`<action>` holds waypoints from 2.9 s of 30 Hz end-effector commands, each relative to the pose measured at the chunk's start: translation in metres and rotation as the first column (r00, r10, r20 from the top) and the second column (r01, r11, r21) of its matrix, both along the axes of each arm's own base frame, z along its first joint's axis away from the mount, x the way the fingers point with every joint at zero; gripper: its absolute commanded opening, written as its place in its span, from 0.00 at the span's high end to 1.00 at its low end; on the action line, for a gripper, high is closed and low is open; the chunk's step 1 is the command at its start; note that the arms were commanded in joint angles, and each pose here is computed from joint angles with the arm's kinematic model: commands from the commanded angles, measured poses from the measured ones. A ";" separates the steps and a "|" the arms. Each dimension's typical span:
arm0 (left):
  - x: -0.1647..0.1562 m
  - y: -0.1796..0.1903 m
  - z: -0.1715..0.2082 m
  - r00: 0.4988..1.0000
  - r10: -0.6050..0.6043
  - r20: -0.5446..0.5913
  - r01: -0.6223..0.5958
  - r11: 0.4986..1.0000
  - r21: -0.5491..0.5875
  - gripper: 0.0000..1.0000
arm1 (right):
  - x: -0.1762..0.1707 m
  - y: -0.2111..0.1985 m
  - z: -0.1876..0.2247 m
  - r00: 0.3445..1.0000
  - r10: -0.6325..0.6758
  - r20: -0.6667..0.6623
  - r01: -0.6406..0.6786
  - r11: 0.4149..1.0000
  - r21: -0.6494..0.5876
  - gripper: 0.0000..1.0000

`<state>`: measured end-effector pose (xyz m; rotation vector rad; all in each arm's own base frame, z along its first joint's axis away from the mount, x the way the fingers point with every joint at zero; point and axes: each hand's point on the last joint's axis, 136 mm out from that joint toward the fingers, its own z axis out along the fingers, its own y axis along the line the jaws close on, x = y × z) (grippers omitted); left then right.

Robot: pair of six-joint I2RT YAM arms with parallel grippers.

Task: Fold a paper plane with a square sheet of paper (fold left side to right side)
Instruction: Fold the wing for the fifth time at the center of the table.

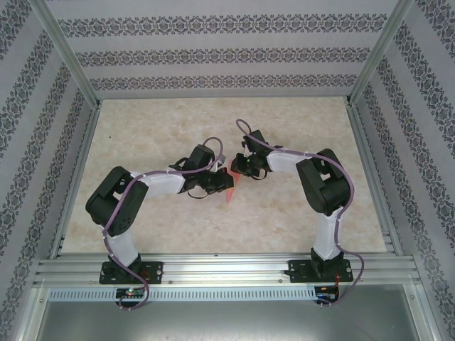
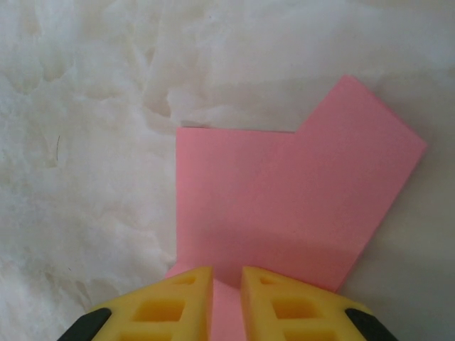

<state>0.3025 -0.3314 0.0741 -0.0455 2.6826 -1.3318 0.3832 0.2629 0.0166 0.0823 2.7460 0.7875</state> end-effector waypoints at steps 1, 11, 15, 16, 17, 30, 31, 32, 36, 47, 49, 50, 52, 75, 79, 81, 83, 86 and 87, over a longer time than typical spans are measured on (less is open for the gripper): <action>0.009 0.002 -0.007 1.000 -0.018 -0.003 0.018 1.000 0.019 0.98 | -0.007 -0.014 -0.021 0.999 -0.016 -0.038 0.014 0.998 -0.064 0.81; 0.027 0.002 -0.019 1.000 -0.014 -0.007 0.014 0.998 0.055 0.98 | -0.009 -0.014 -0.023 0.999 -0.016 -0.042 0.013 0.998 -0.065 0.81; 0.032 0.000 -0.028 1.000 -0.007 -0.020 0.008 0.999 0.049 0.98 | -0.008 -0.014 -0.023 0.999 -0.017 -0.043 0.015 0.998 -0.066 0.81; 0.032 -0.001 -0.031 1.000 -0.006 -0.025 0.007 0.999 0.045 0.98 | -0.009 -0.014 -0.023 0.999 -0.018 -0.043 0.015 0.998 -0.067 0.81; 0.033 -0.003 -0.032 1.000 -0.007 -0.024 0.008 0.999 0.037 0.98 | -0.008 -0.015 -0.023 0.999 -0.019 -0.042 0.016 0.998 -0.067 0.81; 0.008 0.011 -0.065 0.995 -0.062 -0.083 0.074 0.986 0.152 0.98 | -0.009 -0.017 -0.026 0.998 -0.025 -0.053 0.021 0.996 -0.083 0.81; 0.004 0.014 -0.068 0.994 -0.071 -0.088 0.086 0.981 0.171 0.98 | -0.010 -0.017 -0.026 0.998 -0.026 -0.055 0.021 0.996 -0.083 0.81; 0.000 0.016 -0.069 0.992 -0.086 -0.089 0.102 0.977 0.186 0.98 | -0.010 -0.017 -0.027 0.998 -0.025 -0.056 0.020 0.996 -0.084 0.81; -0.014 0.019 -0.068 0.985 -0.150 -0.084 0.166 0.957 0.240 0.98 | -0.010 -0.018 -0.028 0.998 -0.027 -0.059 0.022 0.996 -0.090 0.81; -0.037 0.018 -0.064 0.973 -0.214 -0.088 0.229 0.942 0.243 0.98 | -0.010 -0.018 -0.032 0.997 -0.030 -0.066 0.024 0.995 -0.093 0.81; -0.041 0.018 -0.064 0.971 -0.217 -0.094 0.234 0.942 0.240 0.98 | -0.009 -0.018 -0.033 0.997 -0.031 -0.068 0.025 0.995 -0.095 0.81; -0.045 0.018 -0.065 0.970 -0.220 -0.101 0.238 0.942 0.238 0.98 | -0.010 -0.018 -0.033 0.997 -0.030 -0.069 0.024 0.995 -0.094 0.81; -0.051 0.020 -0.067 0.969 -0.219 -0.111 0.240 0.942 0.236 0.98 | -0.010 -0.018 -0.034 0.997 -0.031 -0.071 0.024 0.995 -0.096 0.81; -0.087 0.030 -0.042 0.968 -0.239 -0.080 0.251 0.942 0.221 0.99 | 0.003 -0.009 -0.006 1.000 -0.007 -0.008 0.007 0.999 -0.034 0.78; -0.068 0.029 -0.005 0.977 -0.214 0.001 0.211 0.963 0.170 0.99 | 0.015 -0.013 0.033 0.997 -0.009 0.072 0.011 1.000 -0.028 0.70; -0.057 0.033 0.011 0.981 -0.189 0.044 0.179 0.969 0.173 0.98 | 0.018 -0.018 0.053 0.994 -0.011 0.110 0.016 0.999 -0.042 0.66; -0.046 0.039 0.022 0.984 -0.152 0.090 0.132 0.972 0.192 0.95 | 0.017 -0.024 0.070 0.989 -0.014 0.145 0.025 0.997 -0.069 0.63; -0.028 0.059 0.034 0.982 -0.053 0.181 0.004 0.965 0.262 0.92 | 0.010 -0.039 0.083 0.984 -0.036 0.173 0.059 0.990 -0.127 0.58; -0.022 0.068 0.038 0.975 -0.010 0.222 -0.056 0.956 0.288 0.89 | 0.006 -0.044 0.083 0.984 -0.046 0.172 0.074 0.985 -0.157 0.57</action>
